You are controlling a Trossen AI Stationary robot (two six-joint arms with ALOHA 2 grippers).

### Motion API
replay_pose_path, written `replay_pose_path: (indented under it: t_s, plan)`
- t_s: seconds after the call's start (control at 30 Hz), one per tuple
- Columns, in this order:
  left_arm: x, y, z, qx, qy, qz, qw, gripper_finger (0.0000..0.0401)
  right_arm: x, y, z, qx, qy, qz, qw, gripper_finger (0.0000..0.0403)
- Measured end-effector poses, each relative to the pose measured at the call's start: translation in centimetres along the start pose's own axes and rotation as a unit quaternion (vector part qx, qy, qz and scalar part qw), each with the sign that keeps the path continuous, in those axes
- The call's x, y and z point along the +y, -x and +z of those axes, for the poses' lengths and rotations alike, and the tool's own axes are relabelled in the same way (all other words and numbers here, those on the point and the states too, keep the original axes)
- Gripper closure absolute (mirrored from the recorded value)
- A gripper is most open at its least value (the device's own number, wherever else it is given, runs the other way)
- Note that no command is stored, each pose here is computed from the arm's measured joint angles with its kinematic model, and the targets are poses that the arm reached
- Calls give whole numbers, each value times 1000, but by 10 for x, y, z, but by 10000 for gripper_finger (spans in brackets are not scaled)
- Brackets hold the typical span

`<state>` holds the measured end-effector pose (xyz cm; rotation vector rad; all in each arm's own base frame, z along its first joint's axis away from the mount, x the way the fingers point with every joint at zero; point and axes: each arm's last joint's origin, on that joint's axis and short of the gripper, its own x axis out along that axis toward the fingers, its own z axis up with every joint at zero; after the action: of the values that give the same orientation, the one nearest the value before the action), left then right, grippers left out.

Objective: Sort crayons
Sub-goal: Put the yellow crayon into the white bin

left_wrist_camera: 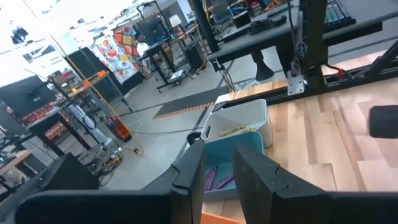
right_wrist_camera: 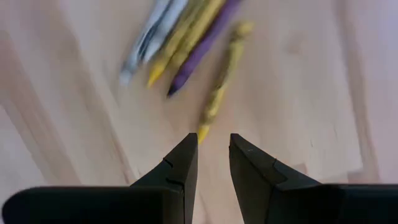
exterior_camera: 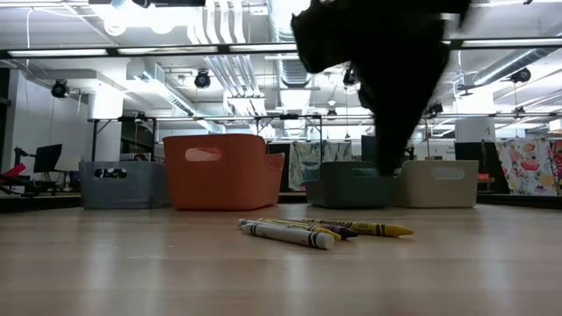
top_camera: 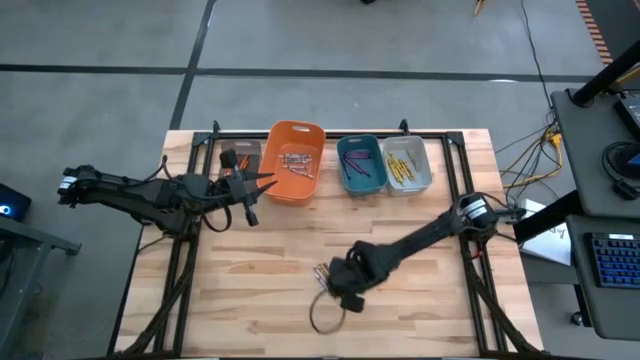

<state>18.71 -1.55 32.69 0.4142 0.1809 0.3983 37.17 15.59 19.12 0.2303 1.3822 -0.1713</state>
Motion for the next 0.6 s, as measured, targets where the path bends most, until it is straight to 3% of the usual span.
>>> replay_pose_path:
  t_s: [0.1, 0.2, 0.37, 0.6]
  plan:
    - [0, 0, 0, 1, 4, 0, 1000, 337, 8, 0, -6, -35, 72, -47, 996, 321]
    - [0, 0, 0, 1, 11, 0, 1000, 337, 8, 4, -6, -63, 89, -78, 991, 321]
    - [0, 0, 0, 1, 20, 0, 1000, 337, 9, 4, -5, -68, 89, -69, 991, 309]
    - [0, 0, -1, 4, 26, -1, 1000, 337, 10, -10, -2, -59, 76, -47, 994, 257]
